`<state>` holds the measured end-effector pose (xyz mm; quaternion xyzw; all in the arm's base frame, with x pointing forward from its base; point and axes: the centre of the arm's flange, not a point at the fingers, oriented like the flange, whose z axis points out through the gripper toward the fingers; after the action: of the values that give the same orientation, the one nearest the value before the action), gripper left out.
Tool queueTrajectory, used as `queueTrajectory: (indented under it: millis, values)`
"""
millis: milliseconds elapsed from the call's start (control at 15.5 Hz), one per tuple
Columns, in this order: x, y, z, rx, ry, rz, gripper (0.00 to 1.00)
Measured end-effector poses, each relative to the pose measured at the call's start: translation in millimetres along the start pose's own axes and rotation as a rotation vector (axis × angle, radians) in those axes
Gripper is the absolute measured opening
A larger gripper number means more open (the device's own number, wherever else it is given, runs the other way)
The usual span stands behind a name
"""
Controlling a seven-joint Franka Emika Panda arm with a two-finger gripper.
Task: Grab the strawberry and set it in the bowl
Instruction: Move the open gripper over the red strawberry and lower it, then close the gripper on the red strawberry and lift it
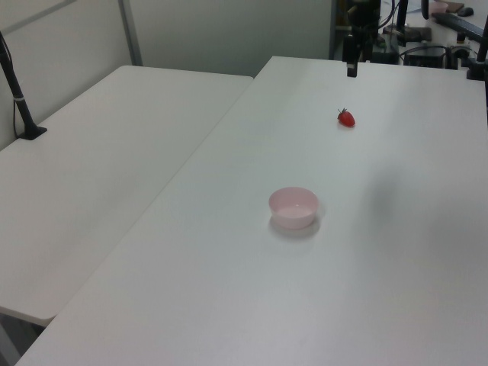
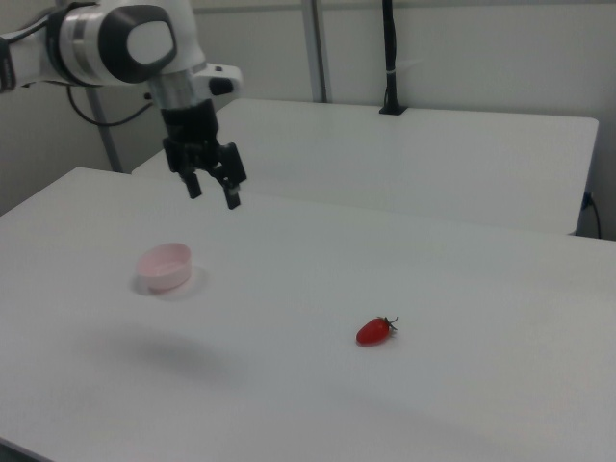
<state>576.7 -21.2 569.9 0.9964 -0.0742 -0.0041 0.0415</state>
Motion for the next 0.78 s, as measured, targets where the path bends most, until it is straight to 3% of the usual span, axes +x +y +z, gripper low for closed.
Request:
queueTrajectory:
  millis: [258, 517, 775]
  values:
    - [28.6, 77.6, 37.8, 0.008, 0.035, 0.131, 1.0]
    - [66.7, 138.7, 124.6, 0.02, 0.044, 0.228, 1.0]
    - [86.9, 180.8, 190.8, 0.029, 0.08, 0.306, 0.98]
